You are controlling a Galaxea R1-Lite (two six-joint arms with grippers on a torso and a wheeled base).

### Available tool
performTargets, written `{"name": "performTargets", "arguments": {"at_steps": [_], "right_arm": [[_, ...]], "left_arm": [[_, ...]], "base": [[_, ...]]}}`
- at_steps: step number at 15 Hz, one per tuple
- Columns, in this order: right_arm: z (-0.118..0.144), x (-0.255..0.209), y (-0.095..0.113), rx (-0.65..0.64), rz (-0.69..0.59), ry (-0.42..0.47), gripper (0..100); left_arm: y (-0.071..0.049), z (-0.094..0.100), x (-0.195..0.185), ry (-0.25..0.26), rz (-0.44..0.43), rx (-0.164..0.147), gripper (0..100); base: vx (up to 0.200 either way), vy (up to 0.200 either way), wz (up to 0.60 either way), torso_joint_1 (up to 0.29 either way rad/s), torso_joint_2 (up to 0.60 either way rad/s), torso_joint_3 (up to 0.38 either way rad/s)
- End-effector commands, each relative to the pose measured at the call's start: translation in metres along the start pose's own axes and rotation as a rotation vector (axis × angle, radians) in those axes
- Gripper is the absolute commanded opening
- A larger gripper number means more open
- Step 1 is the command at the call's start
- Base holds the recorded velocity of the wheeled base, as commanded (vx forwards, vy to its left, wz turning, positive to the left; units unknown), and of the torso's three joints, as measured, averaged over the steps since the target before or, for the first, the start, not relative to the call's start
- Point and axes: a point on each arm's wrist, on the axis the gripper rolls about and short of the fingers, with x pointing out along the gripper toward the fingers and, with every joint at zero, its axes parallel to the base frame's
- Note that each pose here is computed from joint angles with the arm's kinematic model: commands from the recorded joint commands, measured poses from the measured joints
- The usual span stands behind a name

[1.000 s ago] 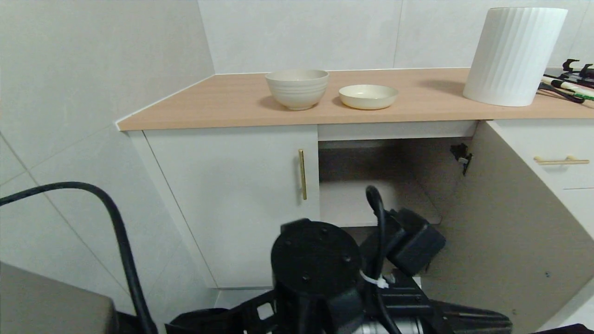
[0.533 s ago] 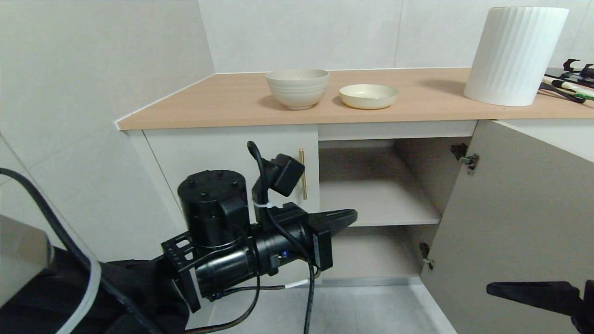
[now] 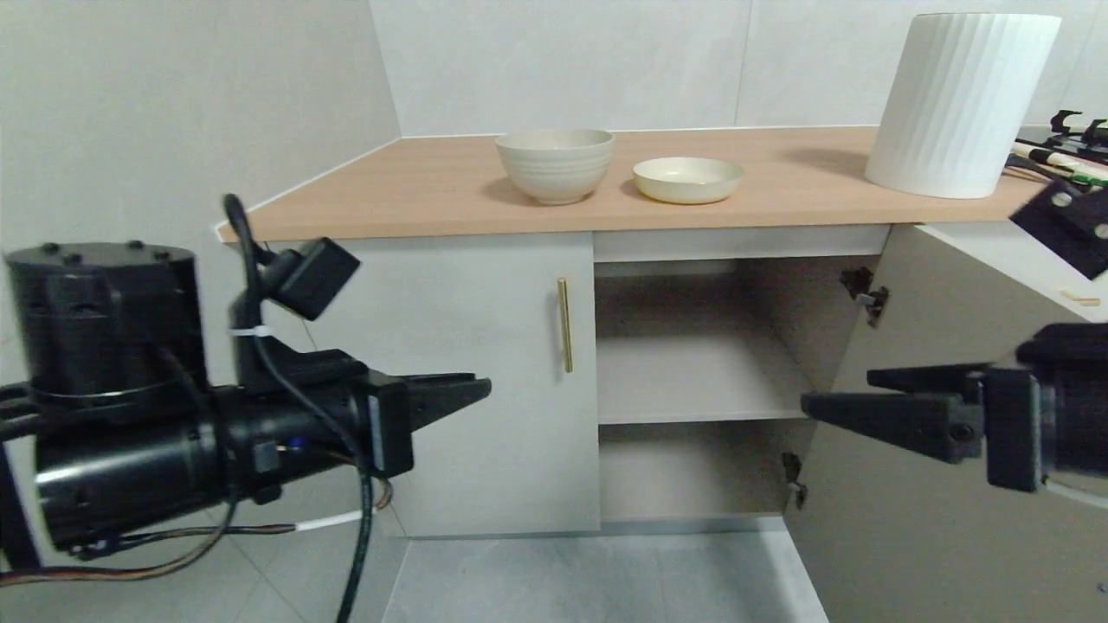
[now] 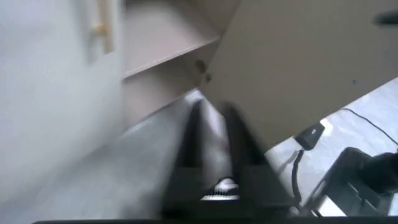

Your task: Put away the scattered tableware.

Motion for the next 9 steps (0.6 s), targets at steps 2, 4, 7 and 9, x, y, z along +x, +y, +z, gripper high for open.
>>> {"name": "performTargets", "arguments": {"at_steps": [2, 4, 7, 9], "right_arm": [[0.0181, 0.0386, 0.0017, 0.002, -0.034, 0.033, 100], [0.0199, 0.0435, 0.0007, 0.011, -0.061, 0.044, 100], [0.0208, 0.0414, -0.0003, 0.049, -0.123, 0.047, 100], [0.0217, 0.0388, 0.0, 0.049, -0.125, 0.038, 100]], "left_arm": [[-0.0069, 0.0219, -0.0546, -0.153, 0.037, 0.024, 100], [-0.004, 0.0233, -0.0573, -0.165, 0.052, 0.022, 100], [-0.0025, 0.0187, -0.0559, -0.15, 0.056, 0.012, 100], [-0.0018, 0.0197, -0.0537, -0.147, 0.056, 0.011, 100]], "base": [[0.0, 0.0, 0.0, 0.0, 0.0, 0.0], [0.0, 0.0, 0.0, 0.0, 0.0, 0.0], [0.0, 0.0, 0.0, 0.0, 0.0, 0.0], [0.0, 0.0, 0.0, 0.0, 0.0, 0.0]]}}
